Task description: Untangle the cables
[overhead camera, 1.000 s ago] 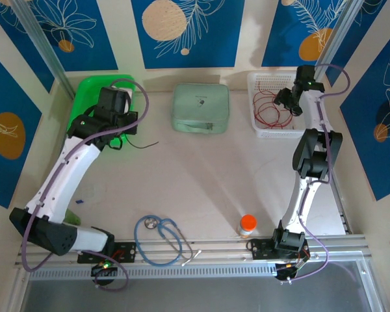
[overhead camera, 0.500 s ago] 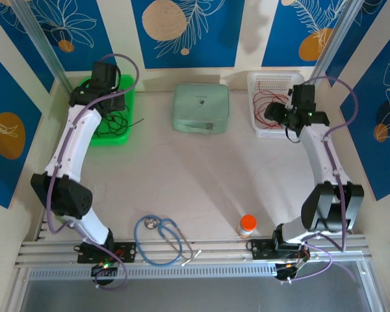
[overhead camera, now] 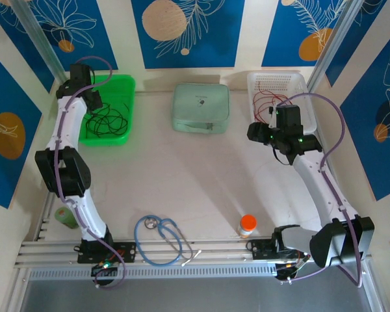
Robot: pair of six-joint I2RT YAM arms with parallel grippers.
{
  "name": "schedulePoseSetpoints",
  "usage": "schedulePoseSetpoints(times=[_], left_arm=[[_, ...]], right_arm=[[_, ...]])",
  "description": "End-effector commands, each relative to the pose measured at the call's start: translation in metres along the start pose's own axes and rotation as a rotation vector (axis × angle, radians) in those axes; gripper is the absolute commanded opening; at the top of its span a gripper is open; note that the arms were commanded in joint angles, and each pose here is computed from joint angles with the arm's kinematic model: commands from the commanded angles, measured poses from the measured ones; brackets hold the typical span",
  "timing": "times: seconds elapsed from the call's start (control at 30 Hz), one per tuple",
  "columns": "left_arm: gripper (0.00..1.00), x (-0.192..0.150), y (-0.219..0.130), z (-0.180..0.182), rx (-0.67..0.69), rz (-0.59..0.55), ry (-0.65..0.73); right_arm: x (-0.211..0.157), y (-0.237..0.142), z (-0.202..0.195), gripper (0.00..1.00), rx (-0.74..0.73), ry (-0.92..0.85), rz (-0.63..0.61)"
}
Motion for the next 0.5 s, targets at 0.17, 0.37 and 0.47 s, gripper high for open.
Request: schedulePoseSetpoints(times=[0.17, 0.37, 0.47], left_arm=[[0.0, -0.012, 0.057, -0.007, -0.014, 0.031, -0.032], [0.0, -0.032, 0.092, -0.021, -0.056, 0.086, -0.042], [0.0, -0.042, 0.105, -0.027, -0.075, 0.121, -0.046]], right_arm=[[-0.01, 0.006, 0.009, 0.71, 0.03, -0.071, 0.015], [-0.012, 0.004, 0.017, 0.71, 0.041, -0.118, 0.015], [-0.012, 0.002, 0.017, 0.71, 0.037, -0.128, 0.014]])
Point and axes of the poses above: each hand's point on the last joint's axis, 136 mm out from that joint toward the fingers, its own y axis out along the fingers, its own z axis along the line the jaws close on, x = y × z, the point moved 5 cm from there along -y, back along the fingers, and after that the axes turned 8 degrees about y, right-handed, at the moved point
